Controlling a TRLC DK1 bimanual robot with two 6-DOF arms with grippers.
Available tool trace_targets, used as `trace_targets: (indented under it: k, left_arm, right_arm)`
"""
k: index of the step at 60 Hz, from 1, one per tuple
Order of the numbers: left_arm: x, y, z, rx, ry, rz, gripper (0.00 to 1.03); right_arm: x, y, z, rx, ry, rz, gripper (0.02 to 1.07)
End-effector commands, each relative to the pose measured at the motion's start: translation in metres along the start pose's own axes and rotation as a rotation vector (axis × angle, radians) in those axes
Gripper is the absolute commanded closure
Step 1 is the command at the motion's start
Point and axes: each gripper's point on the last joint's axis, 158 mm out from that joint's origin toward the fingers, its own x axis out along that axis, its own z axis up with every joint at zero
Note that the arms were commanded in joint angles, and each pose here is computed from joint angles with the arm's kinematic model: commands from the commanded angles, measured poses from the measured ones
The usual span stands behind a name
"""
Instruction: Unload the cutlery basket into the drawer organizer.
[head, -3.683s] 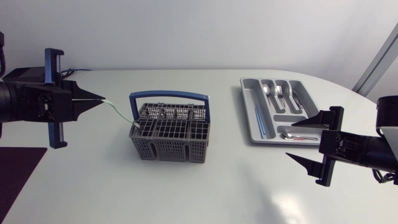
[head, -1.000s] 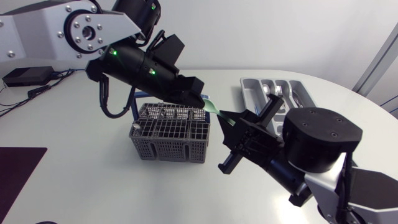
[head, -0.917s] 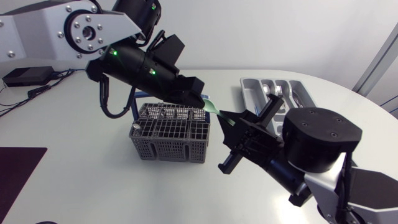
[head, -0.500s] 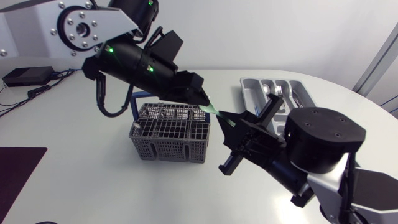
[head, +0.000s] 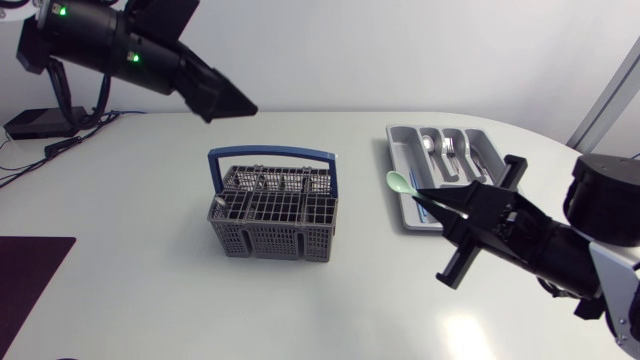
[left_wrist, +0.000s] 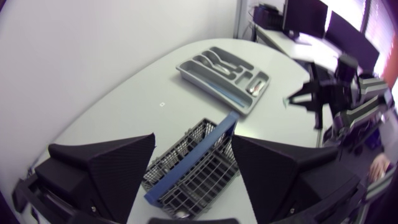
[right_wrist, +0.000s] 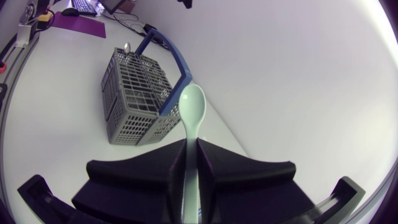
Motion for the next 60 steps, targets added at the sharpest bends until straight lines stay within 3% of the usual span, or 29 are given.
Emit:
trace_targets:
  k: [1,10,16,47,60]
  left_arm:
    - [-0.004,-0.012,-0.041,0.282,0.075,-0.014,0.14]
    - [-0.004,-0.014,-0.088,0.612,0.137,0.051,0.14]
    - [-0.002,-0.016,-0.11,0.718,0.189,0.041,0.14]
    - [0.032,0.006,-0.173,1.038,0.318,0.068,0.21]
    - [0.041,0.007,-0.169,1.117,0.297,0.091,0.51]
  right_arm:
    - [-0.008,-0.007,-0.021,0.023,0.036,0.013,0.97]
    - [-0.015,-0.012,-0.044,0.048,0.066,0.061,0.97]
    - [-0.018,-0.009,-0.057,0.035,0.087,0.092,0.97]
    - [-0.021,-0.049,-0.118,0.131,0.152,0.161,0.96]
    - [-0.017,-0.057,-0.138,0.142,0.173,0.178,0.96]
